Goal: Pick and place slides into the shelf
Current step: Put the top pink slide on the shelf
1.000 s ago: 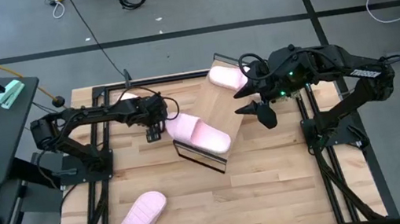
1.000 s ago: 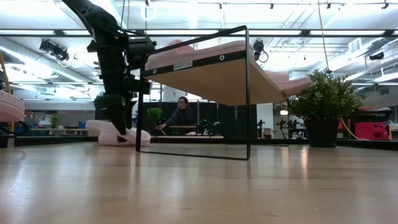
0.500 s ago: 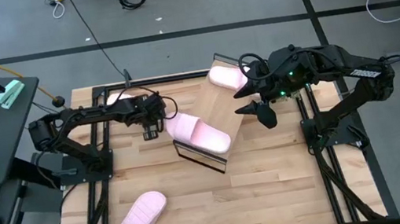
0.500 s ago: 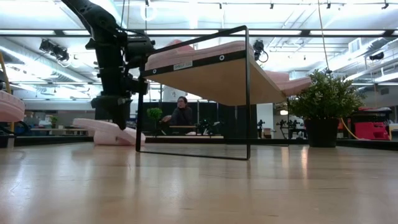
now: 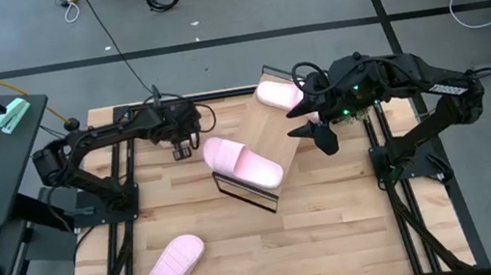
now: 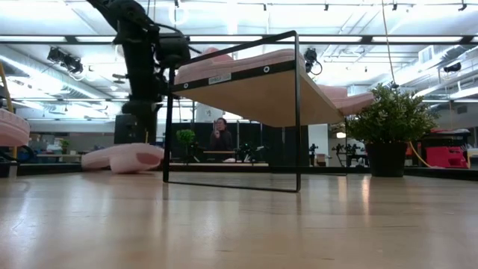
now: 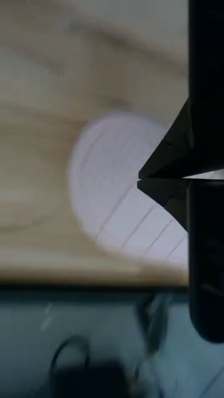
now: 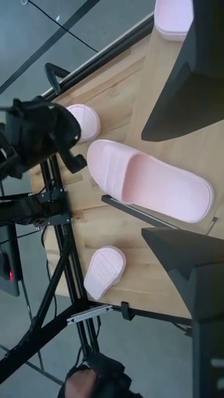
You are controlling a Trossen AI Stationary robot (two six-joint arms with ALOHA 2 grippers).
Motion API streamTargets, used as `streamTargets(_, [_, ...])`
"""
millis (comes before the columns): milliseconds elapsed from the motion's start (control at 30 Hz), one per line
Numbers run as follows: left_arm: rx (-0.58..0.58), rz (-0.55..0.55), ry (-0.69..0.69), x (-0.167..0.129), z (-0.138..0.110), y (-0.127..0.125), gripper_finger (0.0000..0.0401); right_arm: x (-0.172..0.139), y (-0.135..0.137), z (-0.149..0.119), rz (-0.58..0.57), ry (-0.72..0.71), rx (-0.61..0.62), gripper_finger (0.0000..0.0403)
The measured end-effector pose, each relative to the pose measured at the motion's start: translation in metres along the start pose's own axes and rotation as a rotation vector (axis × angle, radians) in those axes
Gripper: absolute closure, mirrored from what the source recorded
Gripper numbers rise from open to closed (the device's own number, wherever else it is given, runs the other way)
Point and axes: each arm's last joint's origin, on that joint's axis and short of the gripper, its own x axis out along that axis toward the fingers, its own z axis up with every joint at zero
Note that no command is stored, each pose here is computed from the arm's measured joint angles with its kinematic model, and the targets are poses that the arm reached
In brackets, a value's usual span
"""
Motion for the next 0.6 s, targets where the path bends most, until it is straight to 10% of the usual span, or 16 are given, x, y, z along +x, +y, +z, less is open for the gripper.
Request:
streamTargets(167, [-0.068, -0.215, 0.036, -0.009, -0.010, 0.011, 0.0364, 0.000, 0.000, 0.000, 0.000, 0.003, 0.001, 0.0159])
streamTargets(600, [-0.109, -0.379, -0.025, -0.038, -0.028, 0.015, 0.0157, 0.000, 0.000, -0.001, -0.002, 0.011, -0.029, 0.0159])
